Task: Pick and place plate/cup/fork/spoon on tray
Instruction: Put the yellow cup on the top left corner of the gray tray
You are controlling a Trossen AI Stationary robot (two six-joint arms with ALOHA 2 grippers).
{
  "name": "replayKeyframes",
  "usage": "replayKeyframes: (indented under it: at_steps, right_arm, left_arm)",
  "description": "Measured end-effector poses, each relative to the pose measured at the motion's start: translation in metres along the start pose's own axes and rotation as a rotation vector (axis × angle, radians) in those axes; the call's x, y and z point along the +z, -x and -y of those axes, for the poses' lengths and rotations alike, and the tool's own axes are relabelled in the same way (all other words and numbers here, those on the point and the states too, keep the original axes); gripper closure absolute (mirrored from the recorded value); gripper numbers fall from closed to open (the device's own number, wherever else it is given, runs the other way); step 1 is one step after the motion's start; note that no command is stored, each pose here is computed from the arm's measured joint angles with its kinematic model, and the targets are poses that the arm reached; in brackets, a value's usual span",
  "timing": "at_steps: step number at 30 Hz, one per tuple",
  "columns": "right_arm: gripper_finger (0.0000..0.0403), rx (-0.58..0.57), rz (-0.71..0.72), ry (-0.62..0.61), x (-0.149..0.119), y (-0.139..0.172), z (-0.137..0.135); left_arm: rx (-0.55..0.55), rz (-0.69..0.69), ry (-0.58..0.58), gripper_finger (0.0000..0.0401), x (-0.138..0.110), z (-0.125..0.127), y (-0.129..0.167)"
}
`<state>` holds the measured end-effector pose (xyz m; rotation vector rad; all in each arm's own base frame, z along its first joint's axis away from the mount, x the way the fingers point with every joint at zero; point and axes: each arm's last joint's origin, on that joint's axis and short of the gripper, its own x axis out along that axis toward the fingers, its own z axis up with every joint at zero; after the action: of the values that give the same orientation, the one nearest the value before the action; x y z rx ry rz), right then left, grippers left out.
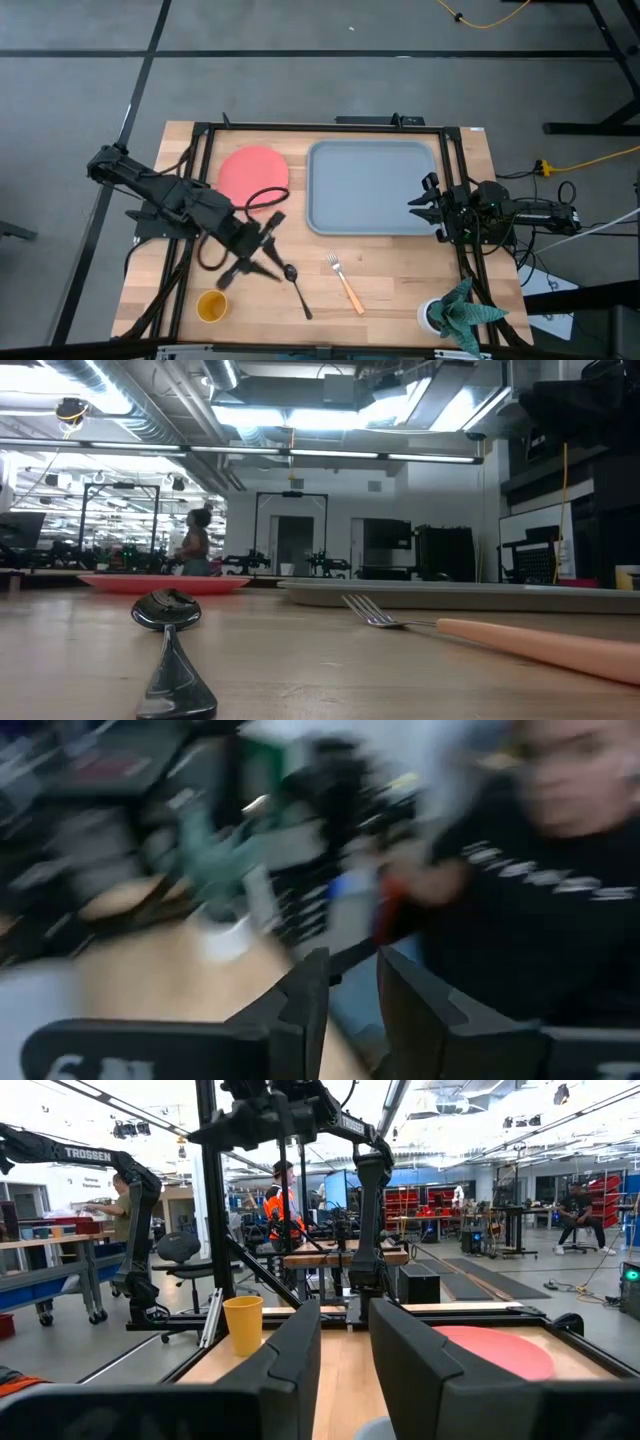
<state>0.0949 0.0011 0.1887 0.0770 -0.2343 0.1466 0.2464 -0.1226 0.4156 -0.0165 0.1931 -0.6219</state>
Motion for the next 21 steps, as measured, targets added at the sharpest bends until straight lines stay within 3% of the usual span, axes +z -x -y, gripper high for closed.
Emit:
replayKeyframes:
  at_steps: [21]
  right_arm:
    - [0.0309,0.009,-0.001,0.0,-0.0001,0.0,-0.0003]
  left_arm:
    - [-0.065,0.014,-0.003,0.0317,0.0015,0.0066,-0.0005]
